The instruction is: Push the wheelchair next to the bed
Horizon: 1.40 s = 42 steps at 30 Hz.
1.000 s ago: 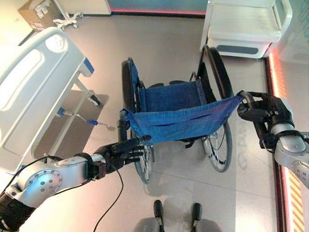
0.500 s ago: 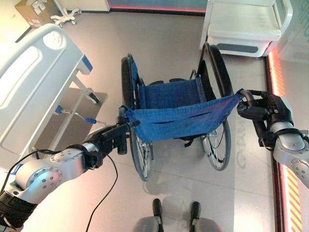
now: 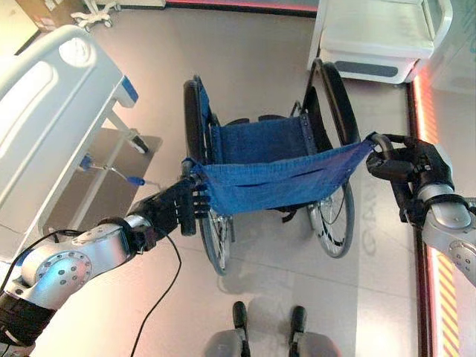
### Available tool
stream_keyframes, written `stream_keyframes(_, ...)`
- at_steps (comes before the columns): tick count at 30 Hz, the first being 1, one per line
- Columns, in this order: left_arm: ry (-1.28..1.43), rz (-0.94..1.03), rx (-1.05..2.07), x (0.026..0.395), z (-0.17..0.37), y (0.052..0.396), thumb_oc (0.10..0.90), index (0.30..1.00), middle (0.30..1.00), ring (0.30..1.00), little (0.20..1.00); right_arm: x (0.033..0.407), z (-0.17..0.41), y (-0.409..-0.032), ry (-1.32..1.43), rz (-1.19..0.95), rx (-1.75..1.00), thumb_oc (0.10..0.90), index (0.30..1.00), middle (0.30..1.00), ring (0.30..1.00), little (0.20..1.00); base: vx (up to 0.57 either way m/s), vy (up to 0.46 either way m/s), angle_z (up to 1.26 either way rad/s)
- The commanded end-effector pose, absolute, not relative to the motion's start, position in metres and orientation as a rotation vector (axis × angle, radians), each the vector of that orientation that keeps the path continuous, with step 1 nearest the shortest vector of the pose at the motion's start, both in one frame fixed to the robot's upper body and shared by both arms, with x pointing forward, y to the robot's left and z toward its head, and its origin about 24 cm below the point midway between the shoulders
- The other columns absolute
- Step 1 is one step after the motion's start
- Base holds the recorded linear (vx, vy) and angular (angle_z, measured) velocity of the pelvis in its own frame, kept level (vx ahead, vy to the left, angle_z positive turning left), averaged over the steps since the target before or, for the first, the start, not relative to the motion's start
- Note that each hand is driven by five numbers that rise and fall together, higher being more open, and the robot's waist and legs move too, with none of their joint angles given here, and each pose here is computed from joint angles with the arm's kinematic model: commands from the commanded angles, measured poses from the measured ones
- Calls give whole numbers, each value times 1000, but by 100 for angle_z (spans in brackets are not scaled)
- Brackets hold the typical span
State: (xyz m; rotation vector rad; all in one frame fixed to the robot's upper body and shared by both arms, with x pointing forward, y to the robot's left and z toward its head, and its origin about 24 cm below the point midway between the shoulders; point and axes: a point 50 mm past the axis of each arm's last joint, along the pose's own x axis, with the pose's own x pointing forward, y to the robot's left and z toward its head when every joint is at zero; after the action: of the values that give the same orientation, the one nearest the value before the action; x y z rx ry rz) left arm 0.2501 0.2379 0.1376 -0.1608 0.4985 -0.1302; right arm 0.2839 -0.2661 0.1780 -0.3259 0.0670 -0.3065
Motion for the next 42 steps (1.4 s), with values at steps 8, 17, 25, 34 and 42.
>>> stream_keyframes(8,362,-510,-327,250,167,179,400,300,300,300,300,285,153,-242,130,-202,-255,400,300,300,300,300,-3,-13,0)
stream_keyframes(17,204,-315,-317,258,178,194,400,300,300,300,300,283,145,-241,137,-183,-246,400,300,300,300,300,9,-61,0)
stream_keyframes(25,152,-212,-375,263,189,212,400,300,300,300,300,286,156,-242,106,-132,-281,400,300,300,300,300,35,-154,0)
stream_keyframes(34,153,-160,-419,260,182,230,400,300,300,300,300,291,162,-234,88,-65,-347,400,300,300,300,300,184,-77,-9)
stream_keyframes(42,194,-111,-424,249,162,246,400,300,300,300,300,286,155,-234,123,-18,-347,400,300,300,300,300,466,158,-39)
